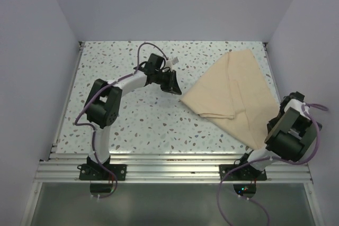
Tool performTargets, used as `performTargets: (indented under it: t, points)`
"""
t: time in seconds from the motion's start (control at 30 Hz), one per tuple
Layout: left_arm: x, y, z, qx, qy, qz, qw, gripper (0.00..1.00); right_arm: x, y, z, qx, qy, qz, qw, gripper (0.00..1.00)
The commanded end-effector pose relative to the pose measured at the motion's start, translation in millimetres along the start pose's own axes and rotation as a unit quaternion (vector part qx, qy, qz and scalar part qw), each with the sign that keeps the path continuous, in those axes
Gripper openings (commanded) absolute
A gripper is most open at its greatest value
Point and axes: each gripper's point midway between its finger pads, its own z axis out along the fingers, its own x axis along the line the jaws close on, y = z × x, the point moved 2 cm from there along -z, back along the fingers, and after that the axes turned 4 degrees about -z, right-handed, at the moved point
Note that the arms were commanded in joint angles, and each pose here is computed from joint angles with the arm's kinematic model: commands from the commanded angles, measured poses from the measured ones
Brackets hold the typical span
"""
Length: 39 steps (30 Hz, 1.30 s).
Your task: Prepare the surgical pack
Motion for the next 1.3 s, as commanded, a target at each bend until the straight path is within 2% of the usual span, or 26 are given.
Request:
performTargets:
  t: [0.0,0.17,0.47,0.6,0.7,0.73,0.77,0.83,1.0,1.13,1.27]
  points:
    - [-20,11,-17,-0.029,-0.015,0.036,0.999,0.14,13,1,5,-0.008,0.024,-0.012,1.0,0.24]
    - [-15,6,-17,-0.023,-0.008,0.033,0.999,0.14,28,-24,10,0.018,0.039,-0.02,0.999,0.18]
    - [-16,6,-19,-0.025,-0.003,0.039,0.999,0.14,85,-70,11,0.045,0.055,-0.083,0.994,0.18]
    - [-14,5,-18,-0.024,-0.002,0.039,0.999,0.14,95,-71,1,0.05,0.057,-0.082,0.994,0.17]
    - [-14,4,-19,-0.023,-0.003,0.038,0.999,0.14,79,-48,-9,0.016,0.019,-0.086,0.996,0.19]
    - [-15,4,-19,-0.023,-0.004,0.039,0.999,0.14,66,-38,-7,0.019,0.012,-0.063,0.998,0.22]
    - [-15,4,-20,-0.024,-0.004,0.041,0.999,0.14,57,-34,-6,0.023,0.006,-0.054,0.998,0.32]
    - [-15,3,-20,-0.024,-0.004,0.041,0.999,0.14,31,-26,-3,0.033,-0.001,-0.011,0.999,0.37]
    - [-16,4,-22,-0.025,-0.008,0.042,0.999,0.14,3,-9,-8,0.017,-0.018,0.015,1.0,0.48]
    - [-15,3,-21,-0.024,-0.01,0.041,0.999,0.13,-24,-4,-2,0.021,-0.066,0.031,0.997,0.65]
    - [-15,1,-21,-0.022,-0.017,0.039,0.999,0.14,-38,0,8,0.028,-0.054,0.083,0.995,0.68]
